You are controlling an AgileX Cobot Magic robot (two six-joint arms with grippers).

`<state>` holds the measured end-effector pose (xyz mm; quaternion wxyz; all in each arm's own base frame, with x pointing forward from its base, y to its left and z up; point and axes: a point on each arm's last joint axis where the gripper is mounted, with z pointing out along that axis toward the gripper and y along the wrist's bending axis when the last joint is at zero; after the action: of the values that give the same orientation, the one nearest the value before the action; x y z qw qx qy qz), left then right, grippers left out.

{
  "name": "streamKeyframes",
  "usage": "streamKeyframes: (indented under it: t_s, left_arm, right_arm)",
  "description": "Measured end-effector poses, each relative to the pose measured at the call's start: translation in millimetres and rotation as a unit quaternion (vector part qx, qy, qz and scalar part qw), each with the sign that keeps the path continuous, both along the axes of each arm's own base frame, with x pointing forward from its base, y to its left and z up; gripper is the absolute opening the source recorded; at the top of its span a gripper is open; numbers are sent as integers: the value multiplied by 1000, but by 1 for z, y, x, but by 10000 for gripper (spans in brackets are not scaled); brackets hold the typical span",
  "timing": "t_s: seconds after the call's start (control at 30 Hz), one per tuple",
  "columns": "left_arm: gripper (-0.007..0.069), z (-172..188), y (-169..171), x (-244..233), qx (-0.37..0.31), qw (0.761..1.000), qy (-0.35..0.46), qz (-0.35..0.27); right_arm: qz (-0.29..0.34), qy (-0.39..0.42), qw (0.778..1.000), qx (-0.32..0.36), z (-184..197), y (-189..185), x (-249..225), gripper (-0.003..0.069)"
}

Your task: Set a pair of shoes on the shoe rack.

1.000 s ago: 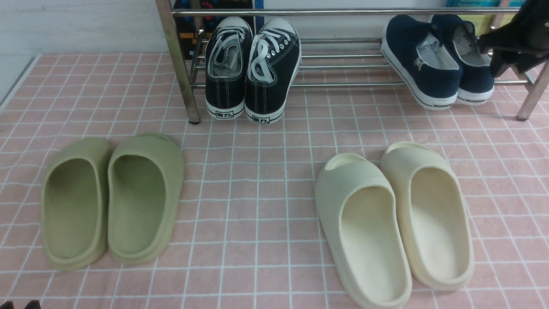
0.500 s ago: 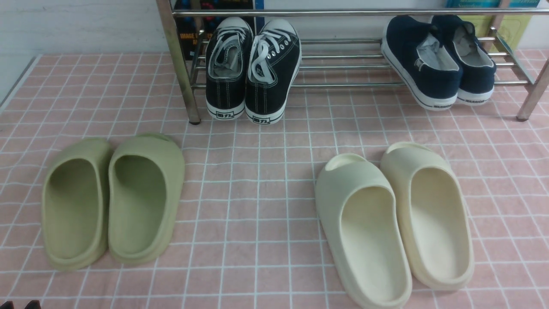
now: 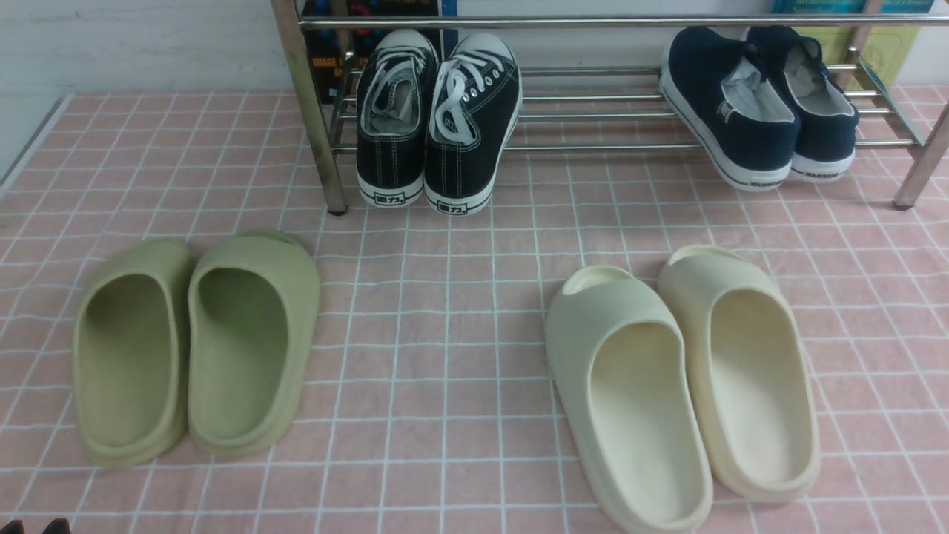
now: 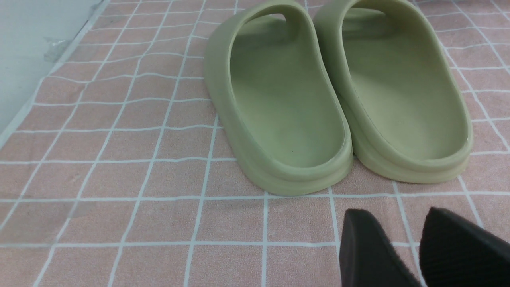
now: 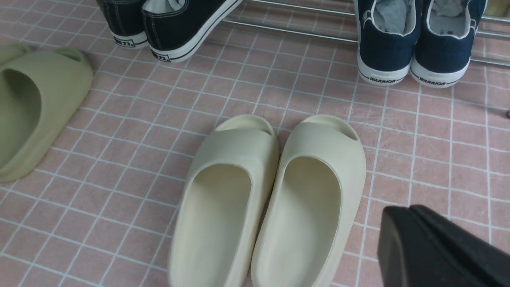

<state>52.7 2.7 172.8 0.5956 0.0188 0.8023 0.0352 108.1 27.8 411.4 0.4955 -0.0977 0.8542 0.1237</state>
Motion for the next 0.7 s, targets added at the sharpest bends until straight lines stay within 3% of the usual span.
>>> streamKeyframes:
  t_s: [0.5, 0.7]
  left_arm:
    - [241, 0, 0, 0, 0, 1000, 0, 0]
    - [241, 0, 0, 0, 0, 1000, 0, 0]
  right_arm:
    - [-49, -106, 993, -19, -45, -9, -25, -20]
    - [-141, -211, 967, -24, -126, -25, -36, -20]
